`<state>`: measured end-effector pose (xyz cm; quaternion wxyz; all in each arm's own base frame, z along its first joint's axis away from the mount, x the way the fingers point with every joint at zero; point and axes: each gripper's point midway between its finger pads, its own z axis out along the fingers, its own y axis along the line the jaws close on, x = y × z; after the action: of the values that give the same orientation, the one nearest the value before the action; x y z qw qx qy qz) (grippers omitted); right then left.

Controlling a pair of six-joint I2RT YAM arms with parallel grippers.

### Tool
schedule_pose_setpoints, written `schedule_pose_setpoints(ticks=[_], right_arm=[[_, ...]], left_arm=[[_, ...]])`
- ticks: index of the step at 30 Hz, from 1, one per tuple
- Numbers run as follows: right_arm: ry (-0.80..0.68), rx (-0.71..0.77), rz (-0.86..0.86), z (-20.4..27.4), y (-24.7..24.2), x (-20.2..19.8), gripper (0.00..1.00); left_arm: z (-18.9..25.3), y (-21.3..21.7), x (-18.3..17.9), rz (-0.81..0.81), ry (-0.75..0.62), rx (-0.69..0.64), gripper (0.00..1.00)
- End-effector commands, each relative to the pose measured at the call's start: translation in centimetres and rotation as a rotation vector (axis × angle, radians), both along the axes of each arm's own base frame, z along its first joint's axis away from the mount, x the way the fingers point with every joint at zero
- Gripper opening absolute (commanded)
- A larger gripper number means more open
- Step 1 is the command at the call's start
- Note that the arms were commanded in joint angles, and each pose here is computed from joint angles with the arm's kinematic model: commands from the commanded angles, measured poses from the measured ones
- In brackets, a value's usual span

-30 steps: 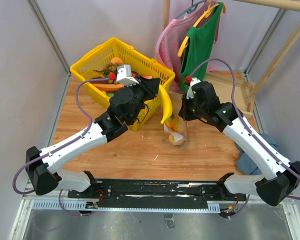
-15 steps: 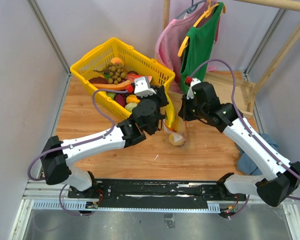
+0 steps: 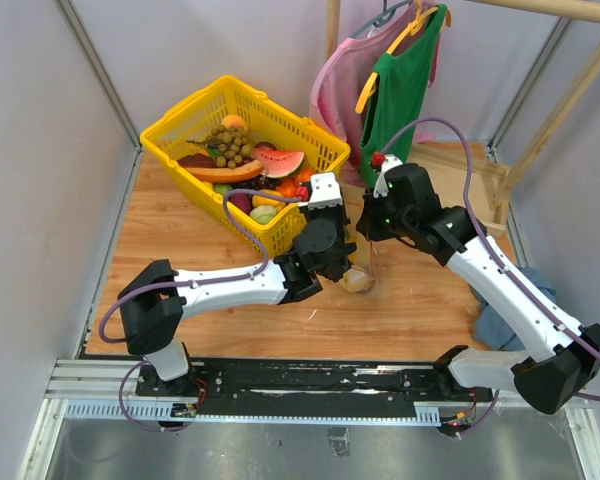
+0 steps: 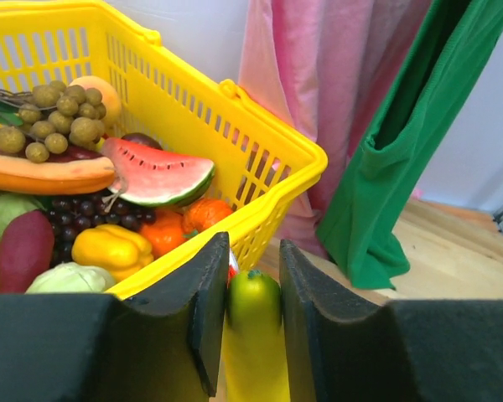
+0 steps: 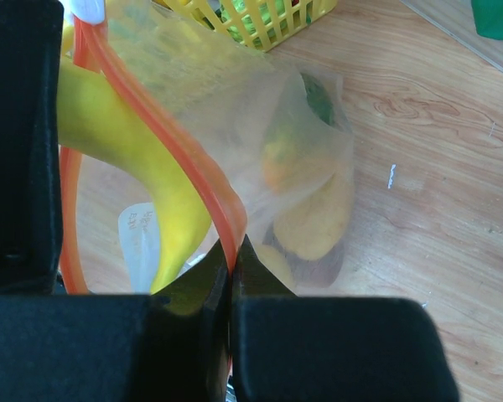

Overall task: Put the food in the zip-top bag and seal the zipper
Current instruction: Place the fake fruit in the zipper food storage bag.

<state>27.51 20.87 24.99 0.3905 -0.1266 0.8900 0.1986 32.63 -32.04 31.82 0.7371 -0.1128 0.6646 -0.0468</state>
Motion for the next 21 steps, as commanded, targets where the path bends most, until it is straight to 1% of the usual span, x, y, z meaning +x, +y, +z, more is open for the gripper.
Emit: schedule_pose_setpoints(ticks=[1,3,5,9,10,13,19,21], right_arm=[[-0.039,0.025,0.016,1.1,0.4,-0.1,0.01],[-0.041,0.024,0.014,1.1,0.4,-0.1,0.01],[-0.04,0.022,0.014,1.1,0.4,-0.1,0.01],[-0.04,0.02,0.015,1.0,0.5,0.0,0.01],[-0.04,0.02,0.015,1.0,0.4,0.0,0.01],[-0.044,0.019,0.017,1.1,0.4,0.0,0.01],[-0.045,0.016,0.016,1.1,0.3,0.0,0.01],[-0.044,0.016,0.018,1.1,0.3,-0.1,0.01]], left_arm=[[1.5,1.2,-0.9,0.069,-0.025,-0.031,0.4],[1.6,1.2,-1.1,0.066,-0.024,-0.025,0.51],[1.8,1.2,-1.2,0.063,-0.022,-0.021,0.59],[2.4,0.8,-1.5,0.026,-0.003,0.0,0.69],[2.6,0.5,-1.6,-0.002,0.005,-0.026,0.7],[3.0,-0.3,-2.0,-0.088,0.043,-0.035,0.71],[2.9,-0.6,-2.7,-0.176,0.134,0.008,0.74],[2.8,-0.4,-2.7,-0.202,0.17,0.005,0.74]])
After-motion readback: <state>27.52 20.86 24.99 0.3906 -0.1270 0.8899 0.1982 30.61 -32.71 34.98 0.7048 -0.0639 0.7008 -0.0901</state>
